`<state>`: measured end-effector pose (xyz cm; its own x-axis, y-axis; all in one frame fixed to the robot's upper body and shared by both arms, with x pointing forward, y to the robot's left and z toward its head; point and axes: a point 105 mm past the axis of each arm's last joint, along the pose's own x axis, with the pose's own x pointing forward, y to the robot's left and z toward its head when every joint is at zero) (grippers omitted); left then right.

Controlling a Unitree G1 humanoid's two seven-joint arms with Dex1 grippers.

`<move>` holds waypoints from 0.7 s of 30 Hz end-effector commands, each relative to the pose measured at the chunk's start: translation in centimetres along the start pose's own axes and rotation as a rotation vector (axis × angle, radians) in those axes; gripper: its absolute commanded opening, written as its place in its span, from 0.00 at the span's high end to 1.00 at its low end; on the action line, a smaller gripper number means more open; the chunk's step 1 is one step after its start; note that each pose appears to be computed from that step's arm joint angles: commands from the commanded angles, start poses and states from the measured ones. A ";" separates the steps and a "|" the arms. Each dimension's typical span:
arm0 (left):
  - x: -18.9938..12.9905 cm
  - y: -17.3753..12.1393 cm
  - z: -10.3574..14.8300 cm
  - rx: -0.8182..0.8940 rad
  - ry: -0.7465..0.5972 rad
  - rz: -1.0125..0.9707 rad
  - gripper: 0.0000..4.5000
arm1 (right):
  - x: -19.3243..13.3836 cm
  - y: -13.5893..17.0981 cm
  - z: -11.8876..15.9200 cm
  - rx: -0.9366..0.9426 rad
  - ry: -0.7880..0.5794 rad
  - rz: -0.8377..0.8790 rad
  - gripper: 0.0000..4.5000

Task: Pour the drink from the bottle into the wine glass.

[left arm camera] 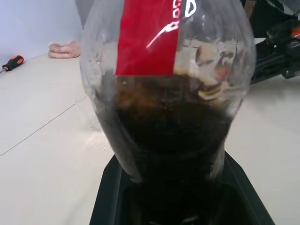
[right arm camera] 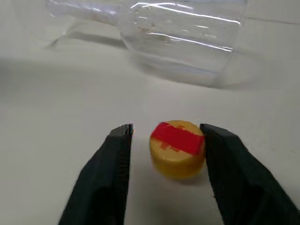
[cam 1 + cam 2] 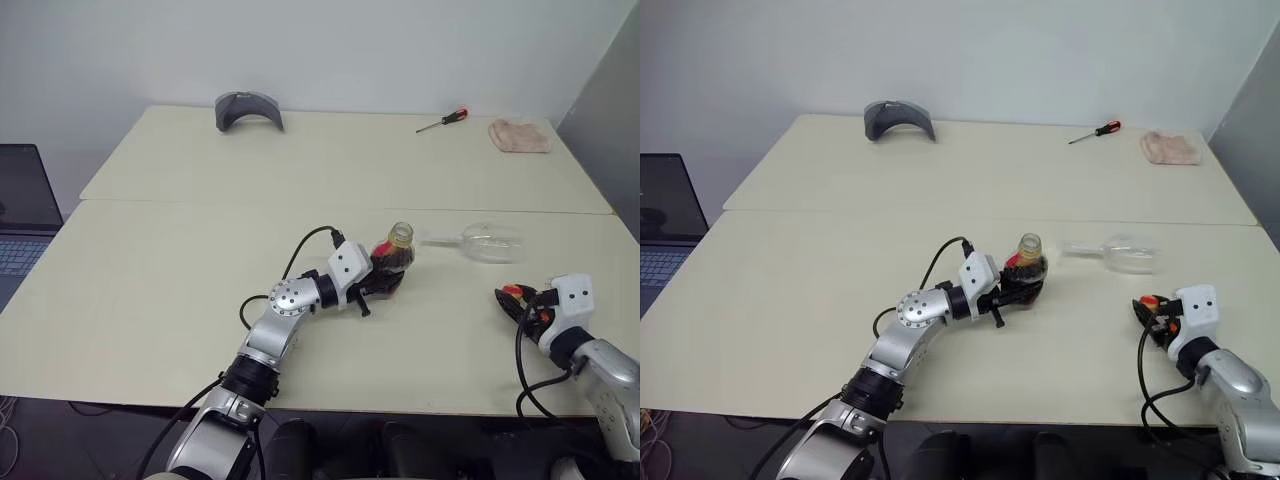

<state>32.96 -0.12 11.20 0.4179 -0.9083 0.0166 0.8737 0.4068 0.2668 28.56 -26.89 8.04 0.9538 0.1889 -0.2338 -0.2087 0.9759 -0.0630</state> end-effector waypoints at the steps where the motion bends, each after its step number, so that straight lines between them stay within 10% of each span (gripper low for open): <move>1: 0.0 0.9 1.9 0.051 -0.061 0.035 0.81 | 0.0 0.2 -0.3 0.002 0.000 0.038 0.23; 4: -0.2 1.1 2.0 0.061 -0.065 0.049 0.81 | -0.3 0.5 -0.9 0.014 0.025 0.068 0.01; 13: -1.8 4.1 2.1 0.072 -0.071 0.233 0.81 | -2.0 2.7 3.8 -0.181 -0.054 0.212 0.00; 21: -7.3 11.6 1.0 0.111 -0.024 0.685 0.81 | -1.7 13.7 11.3 -0.368 -0.212 0.692 0.00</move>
<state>39.22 9.86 13.01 0.8433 -0.5155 0.1520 0.4647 0.8415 0.2756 27.16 -14.46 17.82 0.6547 0.7367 -0.1690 -0.7472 0.5969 -0.2924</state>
